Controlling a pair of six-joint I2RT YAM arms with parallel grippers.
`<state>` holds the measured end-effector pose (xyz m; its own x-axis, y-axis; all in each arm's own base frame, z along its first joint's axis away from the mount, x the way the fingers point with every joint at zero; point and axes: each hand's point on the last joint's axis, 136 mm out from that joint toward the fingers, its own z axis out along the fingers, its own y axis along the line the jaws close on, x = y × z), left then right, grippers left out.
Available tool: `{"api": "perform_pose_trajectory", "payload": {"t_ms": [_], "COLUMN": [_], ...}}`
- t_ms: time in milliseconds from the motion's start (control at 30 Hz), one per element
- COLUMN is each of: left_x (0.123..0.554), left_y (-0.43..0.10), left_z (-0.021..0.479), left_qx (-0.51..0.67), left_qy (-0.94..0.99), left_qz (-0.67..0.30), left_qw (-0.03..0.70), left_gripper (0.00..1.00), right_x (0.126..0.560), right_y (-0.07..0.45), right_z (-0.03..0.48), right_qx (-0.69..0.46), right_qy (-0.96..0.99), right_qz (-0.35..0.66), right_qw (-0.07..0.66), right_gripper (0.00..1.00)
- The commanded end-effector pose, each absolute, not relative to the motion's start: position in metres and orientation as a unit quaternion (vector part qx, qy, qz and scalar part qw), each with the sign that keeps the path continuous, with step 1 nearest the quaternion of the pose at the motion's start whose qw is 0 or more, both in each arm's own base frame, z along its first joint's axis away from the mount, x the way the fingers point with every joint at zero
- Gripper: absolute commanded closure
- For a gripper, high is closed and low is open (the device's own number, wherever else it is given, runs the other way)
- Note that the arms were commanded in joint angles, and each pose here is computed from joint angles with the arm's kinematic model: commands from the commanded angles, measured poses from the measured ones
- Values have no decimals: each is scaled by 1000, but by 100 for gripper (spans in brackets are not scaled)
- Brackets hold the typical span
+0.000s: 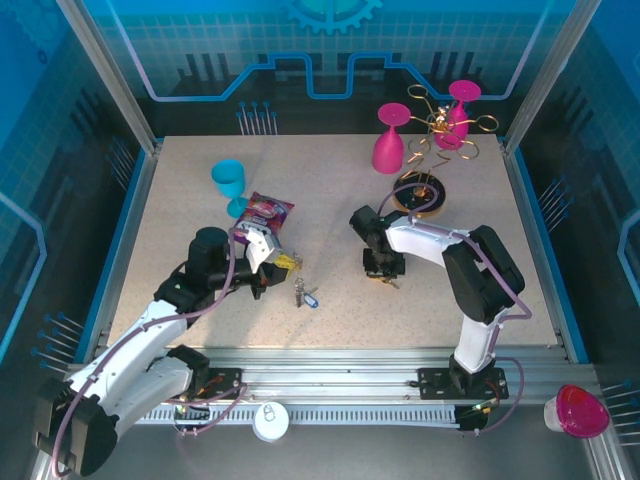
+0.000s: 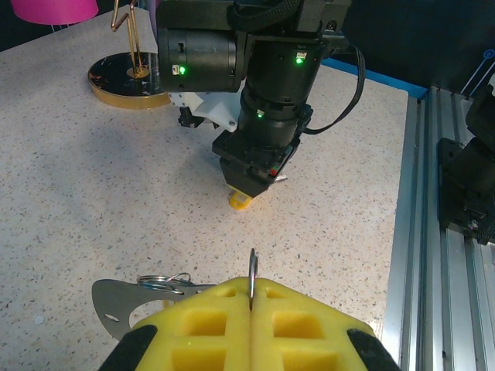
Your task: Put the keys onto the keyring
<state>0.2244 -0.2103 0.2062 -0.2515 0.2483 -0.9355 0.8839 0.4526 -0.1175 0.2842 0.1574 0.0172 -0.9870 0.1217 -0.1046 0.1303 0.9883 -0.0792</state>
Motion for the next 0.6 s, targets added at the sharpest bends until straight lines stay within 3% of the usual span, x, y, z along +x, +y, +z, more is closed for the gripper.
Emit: {"api": "perform_pose_trajectory", "payload": {"t_ms": [0,167,367,433,567], "left_x": [221,224,226,226,226], "left_y": [-214,-215,-215,-215,-214], "left_z": [222,221,220,220,221], "left_qx": [411,408,404,405,405], "left_qy": [690,690,690,690,689], "left_qz": [-346,-345,-344,-345,-343], "left_qw": [485,488,491,491,493], "left_gripper": [100,100,100,100,100], "right_x": [288,281,282,285,292], "right_y": [160,181,178,176,180], "right_z": [21,41,55,54,46], "right_qx": [53,2,-2,5,11], "right_qy": [997,998,997,997,998], "right_qz": [-42,-25,-22,-22,-18], "right_qw": [49,54,71,69,60], "right_gripper": [85,92,93,88,70]}}
